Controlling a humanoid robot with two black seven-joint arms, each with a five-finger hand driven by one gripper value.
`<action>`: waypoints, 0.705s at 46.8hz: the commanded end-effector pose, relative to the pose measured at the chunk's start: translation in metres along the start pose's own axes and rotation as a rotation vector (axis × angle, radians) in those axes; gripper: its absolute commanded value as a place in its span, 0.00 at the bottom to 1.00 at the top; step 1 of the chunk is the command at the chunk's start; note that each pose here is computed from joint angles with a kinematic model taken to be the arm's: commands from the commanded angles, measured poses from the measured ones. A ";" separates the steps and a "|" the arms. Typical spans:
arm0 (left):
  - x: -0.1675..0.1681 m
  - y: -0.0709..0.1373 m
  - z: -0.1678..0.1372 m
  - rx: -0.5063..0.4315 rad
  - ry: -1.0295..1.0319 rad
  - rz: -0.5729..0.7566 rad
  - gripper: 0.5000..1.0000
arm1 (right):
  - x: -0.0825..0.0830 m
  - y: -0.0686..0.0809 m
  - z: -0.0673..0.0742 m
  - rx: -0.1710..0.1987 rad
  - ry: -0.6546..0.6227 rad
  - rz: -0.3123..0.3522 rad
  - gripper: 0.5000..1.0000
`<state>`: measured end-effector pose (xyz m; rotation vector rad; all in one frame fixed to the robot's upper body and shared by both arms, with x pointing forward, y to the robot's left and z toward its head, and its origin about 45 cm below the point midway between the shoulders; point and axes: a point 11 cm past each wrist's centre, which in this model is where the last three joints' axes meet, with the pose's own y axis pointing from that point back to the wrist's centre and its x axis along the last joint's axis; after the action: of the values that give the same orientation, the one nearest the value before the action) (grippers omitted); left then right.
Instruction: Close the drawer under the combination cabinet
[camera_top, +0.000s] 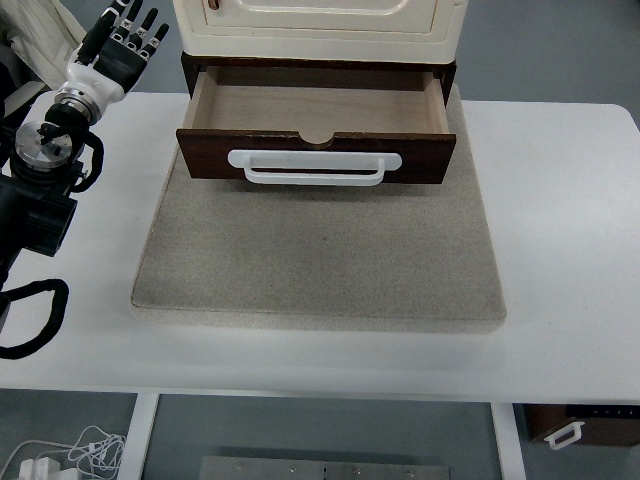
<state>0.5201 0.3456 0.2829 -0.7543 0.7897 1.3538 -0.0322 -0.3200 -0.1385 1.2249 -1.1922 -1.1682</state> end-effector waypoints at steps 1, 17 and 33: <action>0.000 0.000 0.000 0.000 0.000 0.000 1.00 | 0.000 0.000 0.000 0.000 0.001 0.000 0.90; 0.000 0.000 0.001 -0.001 -0.001 0.001 1.00 | 0.000 0.000 0.000 0.000 -0.001 0.000 0.90; -0.002 0.000 0.017 -0.030 -0.002 -0.006 1.00 | 0.000 0.000 0.000 0.000 0.001 0.000 0.90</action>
<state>0.5206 0.3525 0.2879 -0.7676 0.7796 1.3599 -0.0322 -0.3200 -0.1385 1.2250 -1.1922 -1.1681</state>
